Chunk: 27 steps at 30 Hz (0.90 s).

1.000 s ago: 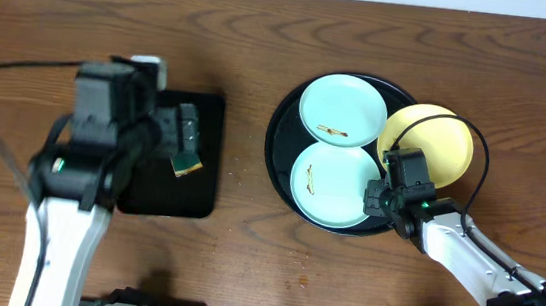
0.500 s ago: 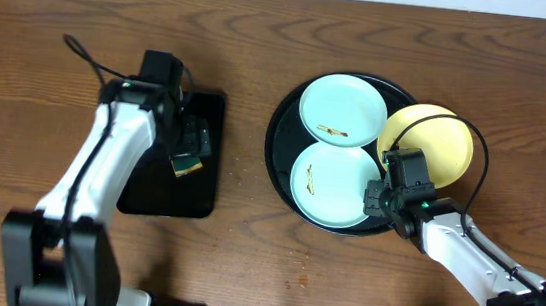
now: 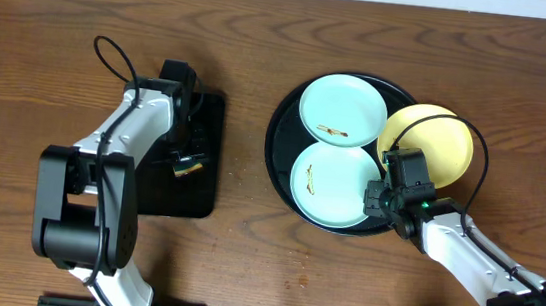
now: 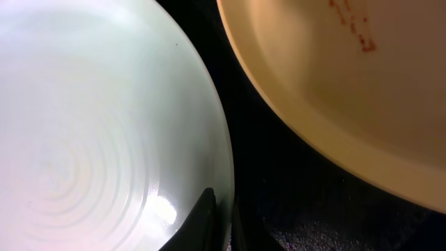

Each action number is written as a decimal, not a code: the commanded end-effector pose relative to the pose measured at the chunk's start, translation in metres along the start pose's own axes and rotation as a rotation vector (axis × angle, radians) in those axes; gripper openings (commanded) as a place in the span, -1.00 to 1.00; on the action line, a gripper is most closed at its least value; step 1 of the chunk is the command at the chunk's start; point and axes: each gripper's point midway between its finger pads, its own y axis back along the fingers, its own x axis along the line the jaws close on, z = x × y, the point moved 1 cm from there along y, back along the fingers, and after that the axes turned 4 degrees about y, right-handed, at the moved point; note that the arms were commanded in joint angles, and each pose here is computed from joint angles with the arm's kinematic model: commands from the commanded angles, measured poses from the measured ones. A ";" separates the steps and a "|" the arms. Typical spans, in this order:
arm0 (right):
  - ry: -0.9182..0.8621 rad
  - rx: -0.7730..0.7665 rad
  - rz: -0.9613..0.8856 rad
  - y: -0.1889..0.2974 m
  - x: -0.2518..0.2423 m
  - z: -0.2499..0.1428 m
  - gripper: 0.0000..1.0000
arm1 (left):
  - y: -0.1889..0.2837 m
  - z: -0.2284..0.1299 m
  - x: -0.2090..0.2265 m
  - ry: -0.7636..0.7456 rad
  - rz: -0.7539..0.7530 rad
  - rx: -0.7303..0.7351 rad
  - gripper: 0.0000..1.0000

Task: Clean dirty plates on tray and stack at the side
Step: 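Reach the left gripper down to the green sponge on the black tray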

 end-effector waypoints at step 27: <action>0.020 0.023 -0.001 -0.003 -0.001 -0.008 -0.82 | -0.027 -0.003 0.018 0.003 0.084 -0.043 0.32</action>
